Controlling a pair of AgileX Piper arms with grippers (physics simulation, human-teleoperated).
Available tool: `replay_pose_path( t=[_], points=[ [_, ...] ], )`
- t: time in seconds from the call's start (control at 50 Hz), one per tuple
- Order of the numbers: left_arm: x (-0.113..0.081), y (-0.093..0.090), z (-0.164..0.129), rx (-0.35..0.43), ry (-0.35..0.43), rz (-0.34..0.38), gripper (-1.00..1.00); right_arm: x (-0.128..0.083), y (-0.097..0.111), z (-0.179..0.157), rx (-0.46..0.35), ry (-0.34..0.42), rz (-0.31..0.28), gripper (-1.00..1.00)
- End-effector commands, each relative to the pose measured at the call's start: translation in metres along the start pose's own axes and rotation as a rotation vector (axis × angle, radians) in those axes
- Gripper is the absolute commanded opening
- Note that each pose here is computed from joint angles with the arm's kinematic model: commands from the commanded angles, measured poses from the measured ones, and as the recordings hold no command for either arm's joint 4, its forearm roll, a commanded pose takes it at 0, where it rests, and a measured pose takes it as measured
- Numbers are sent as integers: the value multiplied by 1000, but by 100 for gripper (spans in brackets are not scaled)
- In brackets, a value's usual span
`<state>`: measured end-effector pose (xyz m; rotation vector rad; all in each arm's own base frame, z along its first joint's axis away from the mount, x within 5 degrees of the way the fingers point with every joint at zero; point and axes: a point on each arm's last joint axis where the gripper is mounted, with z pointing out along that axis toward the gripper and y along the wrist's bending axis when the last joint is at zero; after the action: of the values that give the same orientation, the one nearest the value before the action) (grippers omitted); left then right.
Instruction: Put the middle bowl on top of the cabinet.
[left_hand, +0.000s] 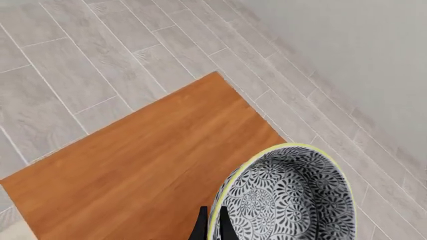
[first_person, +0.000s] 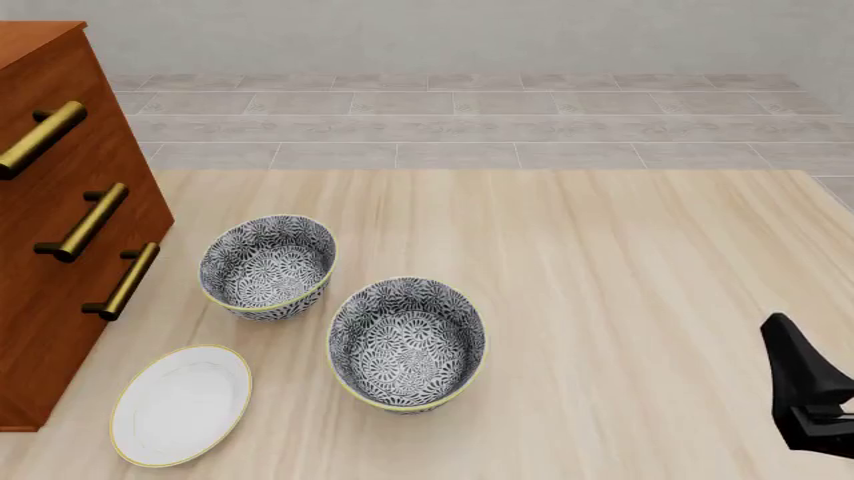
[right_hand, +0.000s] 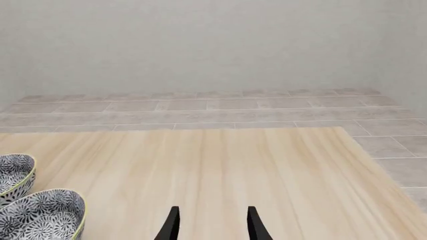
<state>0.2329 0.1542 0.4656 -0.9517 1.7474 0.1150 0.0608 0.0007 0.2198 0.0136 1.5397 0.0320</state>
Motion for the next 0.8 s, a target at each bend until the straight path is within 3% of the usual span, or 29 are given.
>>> replay_pose_path(
  t=[0.02,0.8],
  points=[
    [2,8,-6,-13,-17,-47,-100,-1,0,0,-2,-2,0,100],
    [27,29,13,-59,3,-159,-100,-2,0,2,-6,-1,-4,100]
  ],
)
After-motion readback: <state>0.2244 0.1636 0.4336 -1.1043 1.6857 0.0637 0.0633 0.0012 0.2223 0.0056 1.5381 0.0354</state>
